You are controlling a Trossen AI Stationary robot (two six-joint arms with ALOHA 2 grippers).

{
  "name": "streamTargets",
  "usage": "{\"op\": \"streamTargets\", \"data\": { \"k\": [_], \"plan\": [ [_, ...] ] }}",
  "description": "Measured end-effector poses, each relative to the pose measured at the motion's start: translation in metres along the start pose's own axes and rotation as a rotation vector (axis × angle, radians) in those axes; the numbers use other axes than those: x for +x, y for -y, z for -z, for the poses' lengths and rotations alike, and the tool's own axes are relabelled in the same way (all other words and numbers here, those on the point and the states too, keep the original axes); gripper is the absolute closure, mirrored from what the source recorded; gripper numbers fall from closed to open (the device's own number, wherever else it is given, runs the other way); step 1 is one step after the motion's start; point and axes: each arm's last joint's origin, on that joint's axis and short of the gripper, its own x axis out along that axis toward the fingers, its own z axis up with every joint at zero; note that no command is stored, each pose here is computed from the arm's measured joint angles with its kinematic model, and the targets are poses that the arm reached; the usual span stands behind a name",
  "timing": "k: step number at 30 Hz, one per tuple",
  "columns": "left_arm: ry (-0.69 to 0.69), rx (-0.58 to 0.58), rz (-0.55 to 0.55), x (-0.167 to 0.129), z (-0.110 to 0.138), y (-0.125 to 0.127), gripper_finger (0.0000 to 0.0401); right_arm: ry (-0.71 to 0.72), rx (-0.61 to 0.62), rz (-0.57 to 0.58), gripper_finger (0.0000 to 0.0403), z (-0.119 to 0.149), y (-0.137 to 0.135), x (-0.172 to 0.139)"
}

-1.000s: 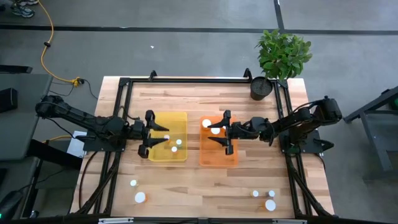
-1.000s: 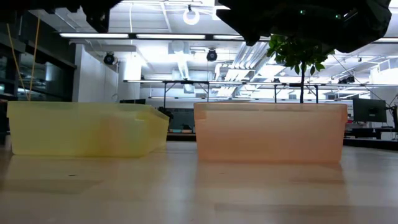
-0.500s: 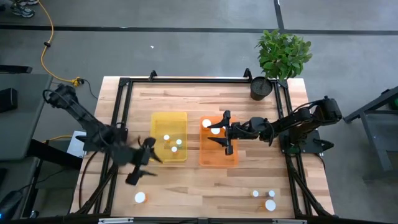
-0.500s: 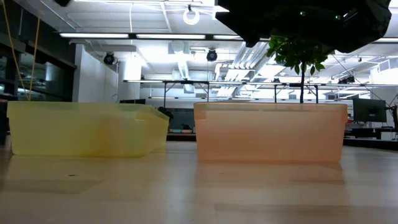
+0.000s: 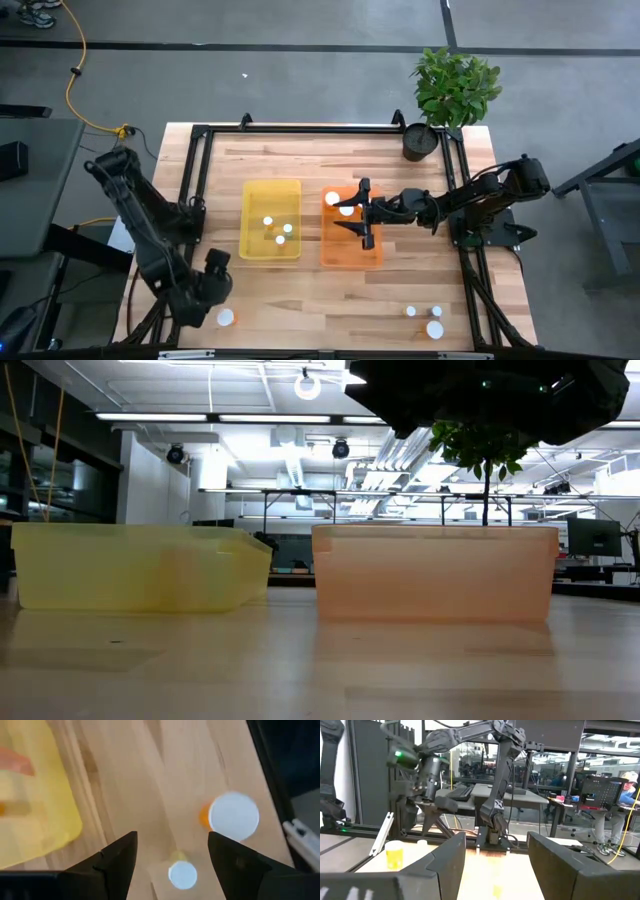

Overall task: Pick and place medicine bottles into bin by pill shape (circle, oval)
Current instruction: Put the yellow tablet bottle into the yellow bin

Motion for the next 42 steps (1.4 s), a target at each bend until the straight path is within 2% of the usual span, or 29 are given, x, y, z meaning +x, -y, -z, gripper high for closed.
{"op": "streamTargets", "data": {
  "k": [5, 10, 14, 21, 28, 42],
  "plan": [
    [-0.067, 0.048, -0.026, 0.016, 0.006, 0.014, 0.0173, -0.005, 0.0, -0.001, 0.0199, 0.0, 0.0, 0.0],
    [-0.12, 0.034, -0.032, 0.026, 0.01, 0.021, 0.0173, -0.007, 0.0, 0.0, 0.0199, 0.001, 0.0, 0.0],
    [-0.17, 0.047, -0.034, 0.032, 0.013, 0.024, 0.0174, -0.007, 0.0, 0.0, 0.0199, 0.001, 0.0, 0.0],
    [-0.248, 0.08, -0.102, 0.04, 0.019, 0.022, 0.0174, -0.007, 0.0, 0.0, 0.0199, 0.001, 0.0, 0.0],
    [-0.292, 0.095, -0.083, 0.045, 0.021, 0.024, 0.0174, -0.007, 0.0, 0.0, 0.0199, 0.001, 0.0, 0.0],
    [-0.284, 0.101, -0.091, 0.045, 0.02, 0.024, 0.0182, -0.011, 0.0, -0.001, 0.0199, 0.001, 0.0, 0.0]
  ]
}}
